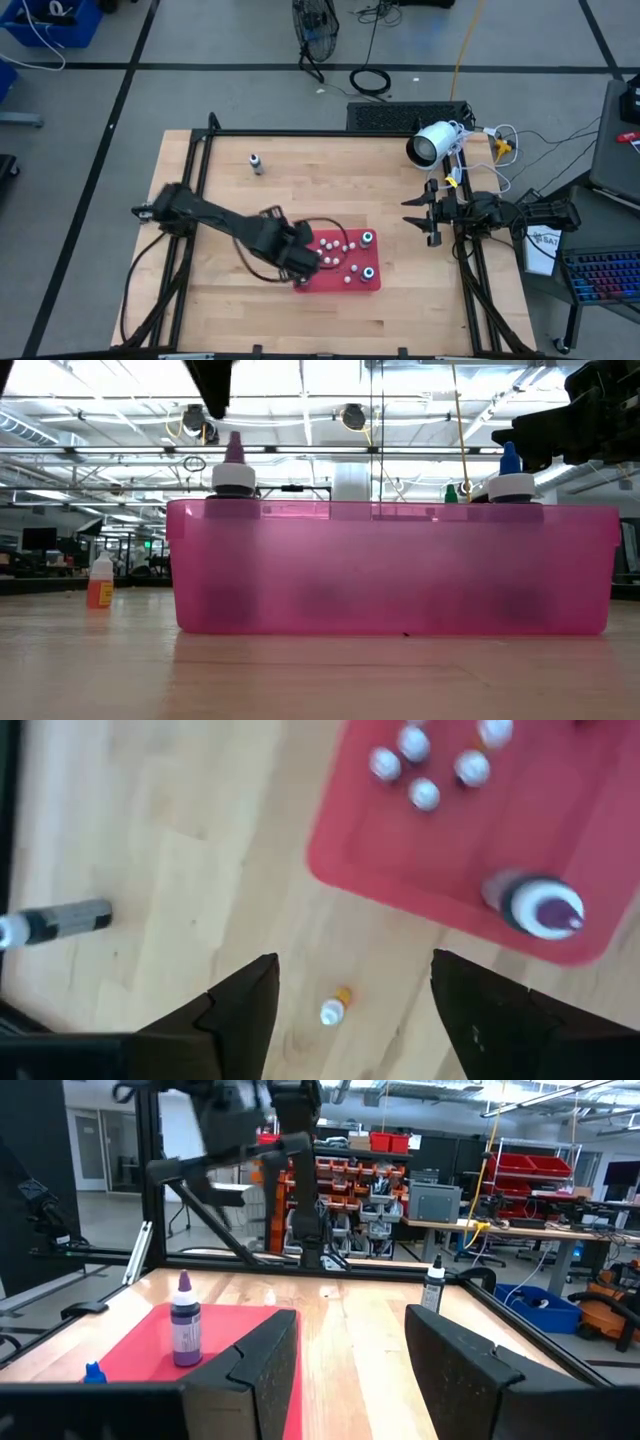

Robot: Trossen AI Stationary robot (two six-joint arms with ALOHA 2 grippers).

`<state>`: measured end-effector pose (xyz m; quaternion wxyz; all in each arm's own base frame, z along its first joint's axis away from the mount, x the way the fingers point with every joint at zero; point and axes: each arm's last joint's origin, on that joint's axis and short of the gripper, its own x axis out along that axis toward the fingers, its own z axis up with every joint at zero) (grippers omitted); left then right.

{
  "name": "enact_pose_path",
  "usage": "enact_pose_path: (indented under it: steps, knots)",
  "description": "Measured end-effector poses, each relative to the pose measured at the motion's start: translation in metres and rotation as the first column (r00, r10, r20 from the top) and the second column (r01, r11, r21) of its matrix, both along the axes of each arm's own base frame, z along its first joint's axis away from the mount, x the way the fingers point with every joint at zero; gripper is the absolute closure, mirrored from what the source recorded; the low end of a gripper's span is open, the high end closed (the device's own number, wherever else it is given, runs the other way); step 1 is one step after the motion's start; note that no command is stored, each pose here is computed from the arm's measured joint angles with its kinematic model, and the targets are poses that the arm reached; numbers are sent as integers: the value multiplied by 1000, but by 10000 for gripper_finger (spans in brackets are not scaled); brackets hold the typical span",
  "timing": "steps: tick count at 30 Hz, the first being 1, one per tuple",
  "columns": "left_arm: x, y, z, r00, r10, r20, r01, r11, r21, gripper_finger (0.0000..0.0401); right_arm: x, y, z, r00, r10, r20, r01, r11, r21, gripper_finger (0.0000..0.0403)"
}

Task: Pick & Place food coloring
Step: Put the small orange food coloring bottle into the red bin

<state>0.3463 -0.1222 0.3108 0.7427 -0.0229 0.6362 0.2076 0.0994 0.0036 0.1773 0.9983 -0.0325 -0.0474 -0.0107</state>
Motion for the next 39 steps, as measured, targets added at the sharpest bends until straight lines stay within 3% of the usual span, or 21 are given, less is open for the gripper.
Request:
enact_pose_path:
  steps: [5, 12, 18, 24, 39]
  knots:
    - [-33, 14, 11, 984, 131, 124, -128, 991, -28, 150, 0, 0, 0, 1000, 0, 0, 0, 1000, 0, 225]
    - [-69, 26, -40, 959, 277, 63, -261, 946, -195, 149, 0, 0, 0, 1000, 0, -5, 0, 1000, 0, 229]
    - [-81, 34, -81, 962, 268, -47, -271, 940, -205, 151, 0, 0, 0, 1000, 0, -5, 0, 1000, 0, 225]
    - [-89, 36, -112, 971, 227, -69, -237, 947, -218, 159, 0, 0, 0, 1000, 0, -5, 0, 1000, 0, 227]
    - [-95, 61, -145, 904, 414, -108, -427, 863, -271, 173, 0, 0, 0, 1000, 0, -5, 0, 1000, 0, 229]
